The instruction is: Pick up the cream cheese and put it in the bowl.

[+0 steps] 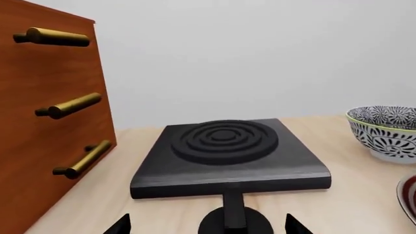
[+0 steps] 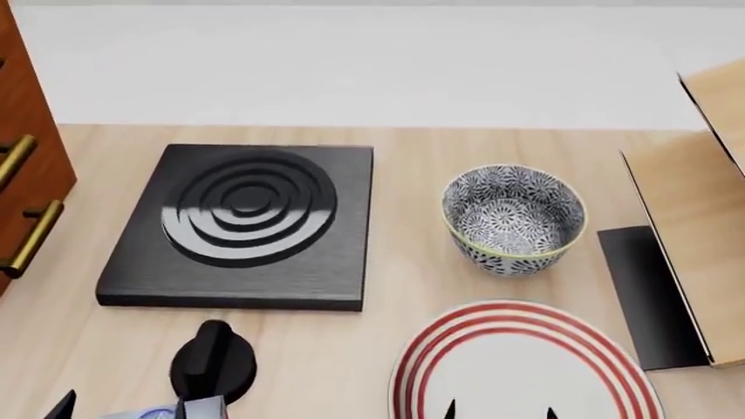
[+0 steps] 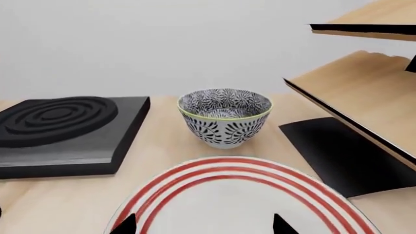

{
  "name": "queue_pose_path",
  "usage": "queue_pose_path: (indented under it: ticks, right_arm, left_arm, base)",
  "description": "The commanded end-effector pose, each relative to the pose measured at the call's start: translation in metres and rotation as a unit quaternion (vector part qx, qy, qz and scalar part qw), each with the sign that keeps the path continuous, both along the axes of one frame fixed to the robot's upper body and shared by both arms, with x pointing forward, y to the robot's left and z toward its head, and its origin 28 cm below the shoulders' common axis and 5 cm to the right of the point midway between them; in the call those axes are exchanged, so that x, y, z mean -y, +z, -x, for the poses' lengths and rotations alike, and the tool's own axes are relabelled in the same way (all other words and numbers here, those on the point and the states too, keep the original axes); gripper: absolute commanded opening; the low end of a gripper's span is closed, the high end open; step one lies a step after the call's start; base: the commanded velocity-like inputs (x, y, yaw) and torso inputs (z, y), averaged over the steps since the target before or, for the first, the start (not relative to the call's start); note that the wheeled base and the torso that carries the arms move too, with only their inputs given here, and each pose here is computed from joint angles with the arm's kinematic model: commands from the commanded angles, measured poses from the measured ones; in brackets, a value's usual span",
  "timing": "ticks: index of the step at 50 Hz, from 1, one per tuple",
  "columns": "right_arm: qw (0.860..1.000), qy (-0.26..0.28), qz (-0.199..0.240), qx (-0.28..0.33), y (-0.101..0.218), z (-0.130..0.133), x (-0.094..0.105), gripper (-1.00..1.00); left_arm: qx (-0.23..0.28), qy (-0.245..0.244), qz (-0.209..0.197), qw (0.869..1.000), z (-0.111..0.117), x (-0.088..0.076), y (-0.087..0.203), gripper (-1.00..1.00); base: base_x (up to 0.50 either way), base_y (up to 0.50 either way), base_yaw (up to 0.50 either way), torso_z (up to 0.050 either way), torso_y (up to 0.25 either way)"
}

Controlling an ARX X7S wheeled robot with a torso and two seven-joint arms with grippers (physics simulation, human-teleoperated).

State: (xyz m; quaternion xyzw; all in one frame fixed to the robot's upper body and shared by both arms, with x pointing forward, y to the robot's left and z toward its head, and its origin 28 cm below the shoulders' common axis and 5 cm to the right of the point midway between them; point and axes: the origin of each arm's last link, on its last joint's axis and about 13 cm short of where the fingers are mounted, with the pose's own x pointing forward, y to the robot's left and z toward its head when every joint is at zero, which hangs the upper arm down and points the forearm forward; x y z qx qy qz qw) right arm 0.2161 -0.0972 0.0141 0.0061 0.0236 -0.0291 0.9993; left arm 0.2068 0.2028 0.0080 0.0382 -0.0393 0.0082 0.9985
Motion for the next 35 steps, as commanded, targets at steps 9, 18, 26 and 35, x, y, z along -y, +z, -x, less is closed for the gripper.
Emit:
queue_pose_path:
  ticks: [9, 18, 26, 35]
  right_arm:
    - [1.0, 0.0, -0.001, -0.002, -0.001, -0.001, 0.0, 1.0]
    - [1.0, 0.001, -0.001, -0.002, 0.0, -0.001, 0.0, 1.0]
    - [1.0, 0.0, -0.001, -0.002, -0.001, -0.001, 0.0, 1.0]
    - [1.0, -0.001, -0.001, -0.002, 0.0, -0.001, 0.0, 1.0]
  left_arm:
    - [0.0, -0.004, -0.001, 1.0, 0.0, 0.0, -0.004, 1.0]
    - [-0.001, -0.002, -0.002, 1.0, 0.0, 0.001, -0.005, 1.0]
    - [0.001, 0.0, -0.001, 1.0, 0.0, 0.0, -0.004, 1.0]
    - [0.0, 0.005, -0.001, 1.0, 0.0, 0.0, 0.003, 1.0]
  base:
    - [0.22, 0.0, 0.0, 0.0, 0.0]
    - [0.22, 0.0, 0.0, 0.0, 0.0]
    - [0.23, 0.0, 0.0, 0.0, 0.0]
    - [0.22, 0.0, 0.0, 0.0, 0.0]
